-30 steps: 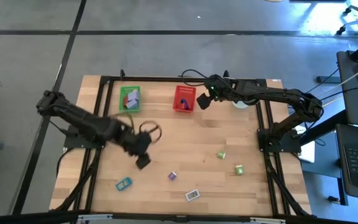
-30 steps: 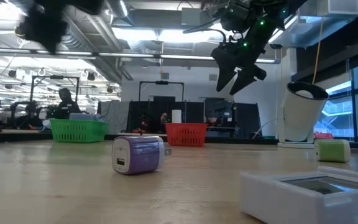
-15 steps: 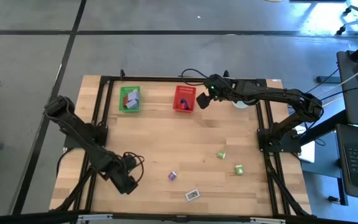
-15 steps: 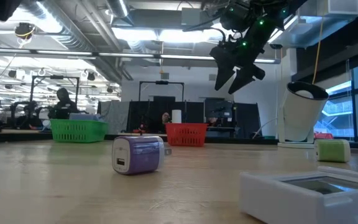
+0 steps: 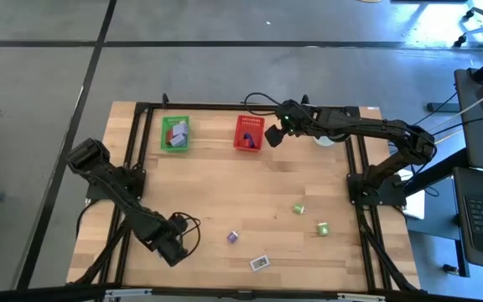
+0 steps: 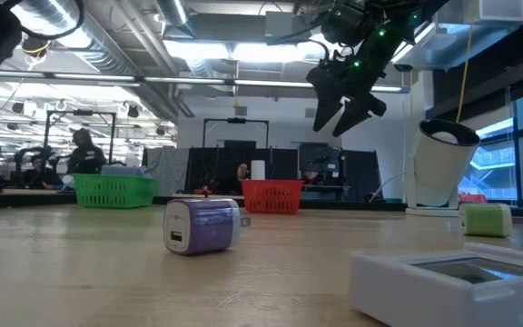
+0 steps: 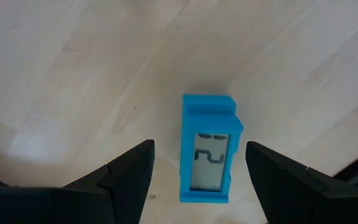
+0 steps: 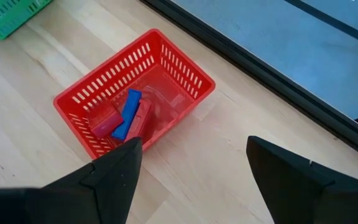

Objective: Pick & Place Office items
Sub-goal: Put the top light blue digital timer into the red bin

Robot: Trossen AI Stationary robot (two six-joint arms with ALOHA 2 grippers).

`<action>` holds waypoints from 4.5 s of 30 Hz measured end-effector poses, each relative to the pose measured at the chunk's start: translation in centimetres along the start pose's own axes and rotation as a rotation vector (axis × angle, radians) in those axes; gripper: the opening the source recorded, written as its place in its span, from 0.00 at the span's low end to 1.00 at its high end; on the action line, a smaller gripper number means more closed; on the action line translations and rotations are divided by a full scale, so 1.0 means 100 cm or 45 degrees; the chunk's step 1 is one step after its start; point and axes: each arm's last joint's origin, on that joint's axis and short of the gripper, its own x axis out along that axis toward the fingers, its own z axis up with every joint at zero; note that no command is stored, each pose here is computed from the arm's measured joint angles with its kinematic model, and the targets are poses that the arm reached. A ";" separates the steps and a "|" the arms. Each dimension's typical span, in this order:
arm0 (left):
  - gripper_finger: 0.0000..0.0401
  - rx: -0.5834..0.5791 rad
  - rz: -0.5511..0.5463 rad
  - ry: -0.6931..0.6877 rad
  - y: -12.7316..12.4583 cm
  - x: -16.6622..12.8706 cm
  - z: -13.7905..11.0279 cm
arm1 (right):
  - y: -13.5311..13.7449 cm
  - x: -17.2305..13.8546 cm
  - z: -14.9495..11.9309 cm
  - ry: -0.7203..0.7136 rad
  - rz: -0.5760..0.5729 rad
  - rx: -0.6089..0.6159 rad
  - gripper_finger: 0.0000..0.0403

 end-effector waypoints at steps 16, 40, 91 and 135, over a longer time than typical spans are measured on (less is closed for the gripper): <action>0.63 0.040 -0.038 0.004 -0.007 0.007 0.001 | 0.002 0.000 0.005 -0.063 0.021 0.018 0.72; 0.63 0.039 -0.011 0.007 -0.008 0.014 -0.001 | 0.002 0.000 0.005 -0.064 0.022 0.018 0.72; 0.38 -0.014 -0.055 -0.224 0.001 -0.010 0.016 | 0.002 0.000 0.005 -0.063 0.027 0.017 0.72; 0.38 -0.264 -0.191 -2.038 0.027 -0.167 0.142 | 0.003 0.000 0.006 -0.080 0.033 0.020 0.72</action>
